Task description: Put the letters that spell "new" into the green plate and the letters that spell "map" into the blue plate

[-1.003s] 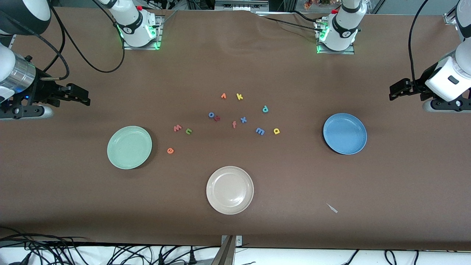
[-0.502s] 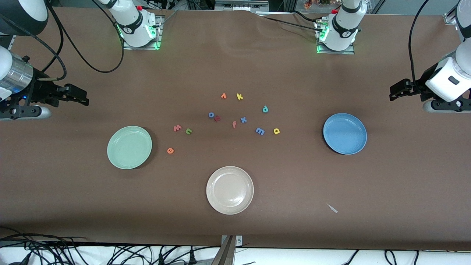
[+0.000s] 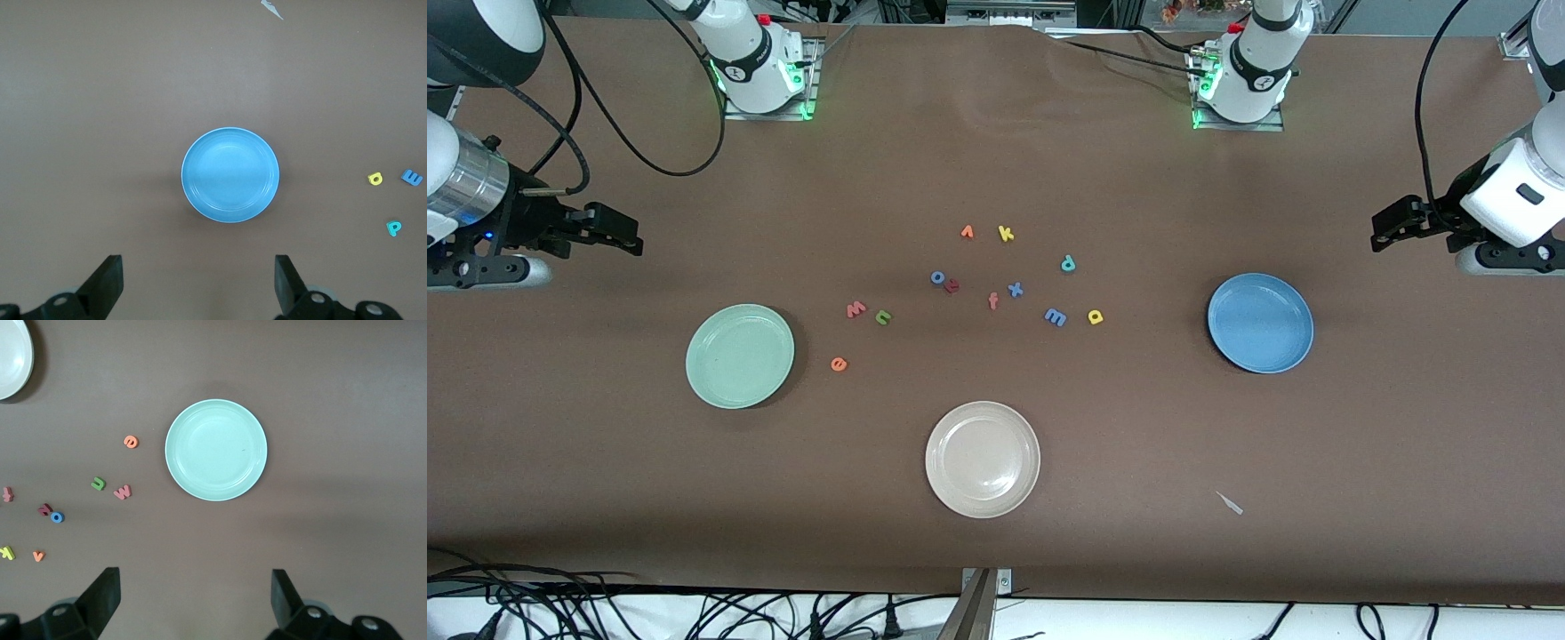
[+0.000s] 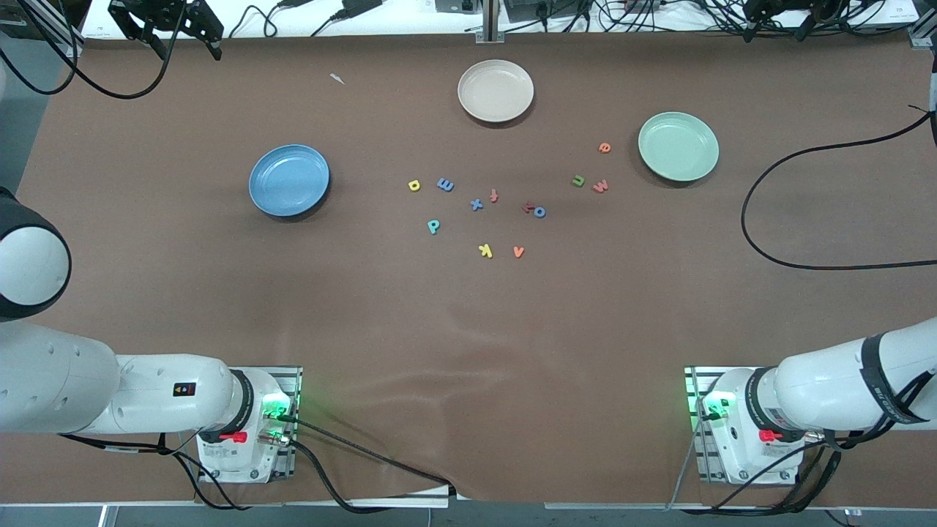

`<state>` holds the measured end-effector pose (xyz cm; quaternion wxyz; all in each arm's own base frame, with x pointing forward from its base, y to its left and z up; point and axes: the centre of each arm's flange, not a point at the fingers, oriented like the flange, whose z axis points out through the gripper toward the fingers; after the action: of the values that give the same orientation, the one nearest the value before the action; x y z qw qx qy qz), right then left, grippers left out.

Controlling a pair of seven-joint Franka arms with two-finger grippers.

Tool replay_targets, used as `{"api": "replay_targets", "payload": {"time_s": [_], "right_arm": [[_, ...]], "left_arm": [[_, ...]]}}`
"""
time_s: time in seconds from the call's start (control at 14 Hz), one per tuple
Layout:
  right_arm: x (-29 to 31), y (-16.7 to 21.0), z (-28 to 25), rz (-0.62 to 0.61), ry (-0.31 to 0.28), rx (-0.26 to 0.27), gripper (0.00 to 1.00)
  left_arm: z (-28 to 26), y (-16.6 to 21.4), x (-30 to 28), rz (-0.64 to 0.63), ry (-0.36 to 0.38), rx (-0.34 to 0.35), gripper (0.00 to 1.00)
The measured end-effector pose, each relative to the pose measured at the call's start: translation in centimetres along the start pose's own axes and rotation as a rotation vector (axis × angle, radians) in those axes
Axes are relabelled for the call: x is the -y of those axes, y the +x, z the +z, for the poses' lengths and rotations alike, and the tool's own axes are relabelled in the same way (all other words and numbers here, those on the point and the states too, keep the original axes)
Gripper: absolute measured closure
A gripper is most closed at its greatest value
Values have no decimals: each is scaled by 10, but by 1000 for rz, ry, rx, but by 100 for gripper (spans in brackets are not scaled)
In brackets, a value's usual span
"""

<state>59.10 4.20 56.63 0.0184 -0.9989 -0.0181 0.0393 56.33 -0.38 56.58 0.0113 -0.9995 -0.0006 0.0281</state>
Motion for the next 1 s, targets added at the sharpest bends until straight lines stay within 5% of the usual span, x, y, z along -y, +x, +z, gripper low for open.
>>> {"api": "replay_targets", "payload": {"time_s": [1.0], "right_arm": [[0,0,3,0,0,7,0]], "left_arm": [[0,0,-4,8,0,-2,0]]}}
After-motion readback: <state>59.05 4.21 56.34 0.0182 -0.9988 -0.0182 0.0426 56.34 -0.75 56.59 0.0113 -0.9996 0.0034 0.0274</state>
